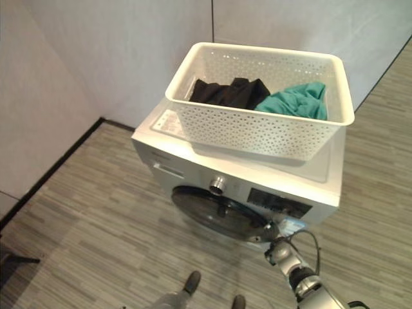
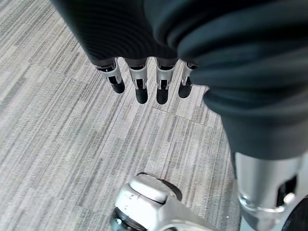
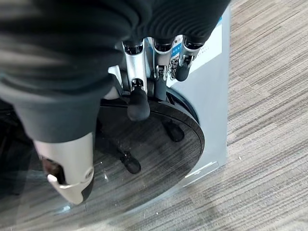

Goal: Grab the laundry basket,head to the washer,open it,put in the laundry and shut it.

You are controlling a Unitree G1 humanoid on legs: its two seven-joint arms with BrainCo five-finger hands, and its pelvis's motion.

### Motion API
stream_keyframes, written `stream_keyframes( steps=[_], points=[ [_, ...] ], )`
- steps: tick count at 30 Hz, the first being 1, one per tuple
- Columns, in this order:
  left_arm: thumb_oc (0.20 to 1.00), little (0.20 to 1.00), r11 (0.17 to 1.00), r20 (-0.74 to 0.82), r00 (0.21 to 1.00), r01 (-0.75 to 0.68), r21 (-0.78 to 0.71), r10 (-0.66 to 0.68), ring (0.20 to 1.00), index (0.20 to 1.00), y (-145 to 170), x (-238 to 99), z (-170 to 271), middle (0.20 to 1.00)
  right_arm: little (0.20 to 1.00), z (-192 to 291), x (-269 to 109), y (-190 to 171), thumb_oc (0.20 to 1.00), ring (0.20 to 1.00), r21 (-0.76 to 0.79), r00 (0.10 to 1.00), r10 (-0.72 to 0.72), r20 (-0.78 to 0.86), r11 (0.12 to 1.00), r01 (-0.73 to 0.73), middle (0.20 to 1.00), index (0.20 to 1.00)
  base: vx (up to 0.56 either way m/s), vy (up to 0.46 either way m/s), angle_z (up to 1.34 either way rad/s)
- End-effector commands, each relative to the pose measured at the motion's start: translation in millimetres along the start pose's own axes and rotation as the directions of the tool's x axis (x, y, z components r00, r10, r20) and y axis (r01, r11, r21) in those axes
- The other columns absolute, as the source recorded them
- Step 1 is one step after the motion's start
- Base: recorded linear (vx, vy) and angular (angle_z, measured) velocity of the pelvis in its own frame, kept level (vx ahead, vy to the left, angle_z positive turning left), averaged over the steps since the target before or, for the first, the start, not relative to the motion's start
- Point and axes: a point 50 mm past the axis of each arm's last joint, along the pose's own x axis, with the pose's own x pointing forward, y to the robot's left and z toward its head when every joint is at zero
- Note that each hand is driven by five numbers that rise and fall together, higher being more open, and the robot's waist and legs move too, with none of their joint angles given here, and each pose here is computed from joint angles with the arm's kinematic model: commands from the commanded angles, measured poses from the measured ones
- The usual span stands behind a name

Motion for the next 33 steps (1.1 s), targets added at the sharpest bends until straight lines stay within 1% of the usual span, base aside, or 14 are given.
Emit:
stream_keyframes(
  steps=[1, 7, 8, 10, 12, 16, 18, 19, 20, 22, 28, 33],
  points=[
    [1.0, 1.0, 0.999, 0.013, 0.999, -0.03, 0.041, 0.029, 1.0, 1.0, 0.9, 2.9, 9.4, 1.0, 1.0, 49.5, 2.6, 19.0, 1.0, 1.0, 0.089, 0.988, 0.027, 0.149, 0.995, -0.041, 1.0, 1.0, 0.0, 0.0, 0.0],
    [1.0, 1.0, 0.998, 0.012, 1.0, -0.029, 0.053, 0.029, 1.0, 1.0, -0.5, 3.0, 10.2, 1.0, 1.0, 47.5, -0.1, 31.3, 1.0, 1.0, 0.101, 0.987, 0.075, 0.139, 0.991, -0.09, 1.0, 1.0, 0.0, 0.003, -0.01],
    [1.0, 1.0, 0.997, 0.017, 1.0, -0.021, 0.073, 0.02, 1.0, 1.0, -1.3, 3.0, 10.9, 1.0, 1.0, 41.7, -0.6, 37.7, 1.0, 1.0, 0.089, 0.989, 0.103, 0.108, 0.99, -0.113, 1.0, 1.0, 0.0, 0.0, 0.0],
    [1.0, 1.0, 0.996, 0.032, 0.999, -0.012, 0.092, 0.009, 1.0, 1.0, -2.5, 3.2, 14.0, 1.0, 1.0, 42.2, -0.5, 42.9, 1.0, 1.0, 0.08, 0.987, 0.128, 0.094, 0.988, -0.136, 1.0, 1.0, 0.02, 0.02, 0.06],
    [1.0, 1.0, 0.995, 0.032, 0.999, -0.01, 0.096, 0.007, 1.0, 1.0, -2.4, 3.1, 13.7, 1.0, 1.0, 41.2, -0.3, 43.1, 1.0, 1.0, 0.076, 0.988, 0.131, 0.086, 0.988, -0.138, 1.0, 1.0, 0.0, 0.011, 0.17],
    [1.0, 1.0, 0.994, 0.025, 1.0, -0.019, 0.105, 0.016, 1.0, 1.0, 2.1, 3.2, 10.9, 1.0, 1.0, 40.2, 2.9, 37.4, 1.0, 1.0, 0.117, 0.993, 0.106, 0.054, 0.987, -0.112, 1.0, 1.0, 0.0, 0.01, 0.16],
    [1.0, 1.0, 0.994, 0.019, 1.0, -0.02, 0.106, 0.018, 1.0, 1.0, 3.0, 3.1, 9.2, 1.0, 1.0, 39.5, 2.8, 38.5, 1.0, 1.0, 0.112, 0.993, 0.109, 0.047, 0.987, -0.114, 1.0, 1.0, 0.01, 0.012, 0.08],
    [1.0, 1.0, 0.994, 0.003, 1.0, -0.025, 0.108, 0.025, 1.0, 1.0, 5.2, 2.7, 5.2, 1.0, 1.0, 37.6, 3.7, 36.8, 1.0, 1.0, 0.081, 0.995, 0.097, 0.03, 0.992, -0.099, 1.0, 1.0, 0.02, 0.016, 0.05],
    [1.0, 1.0, 0.994, -0.003, 0.999, -0.033, 0.108, 0.034, 1.0, 1.0, 7.0, 2.6, 3.5, 1.0, 1.0, 37.7, 4.3, 34.8, 1.0, 1.0, 0.088, 0.996, 0.081, 0.025, 0.993, -0.083, 1.0, 1.0, 0.01, 0.013, 0.05],
    [1.0, 1.0, 0.994, -0.014, 0.999, -0.049, 0.1, 0.051, 1.0, 1.0, 9.8, 2.5, 1.1, 1.0, 1.0, 40.7, 4.5, 33.4, 1.0, 1.0, 0.14, 0.998, 0.059, 0.028, 0.988, -0.063, 1.0, 1.0, 0.0, 0.006, 0.04],
    [1.0, 1.0, 0.995, -0.052, 0.996, -0.072, 0.074, 0.076, 1.0, 1.0, 13.8, 1.4, -7.4, 1.0, 1.0, 37.6, 0.0, 42.4, 1.0, 1.0, 0.186, 0.996, 0.076, 0.037, 0.979, -0.082, 1.0, 1.0, 0.0, 0.0, 0.0],
    [1.0, 1.0, 0.996, -0.027, 0.996, -0.08, 0.046, 0.082, 1.0, 1.0, 13.2, 2.2, -1.4, 1.0, 1.0, 38.0, 1.4, 30.2, 1.0, 1.0, 0.187, 0.998, 0.022, 0.057, 0.982, -0.033, 1.0, 1.0, 0.01, 0.0, -0.01]
  ],
)
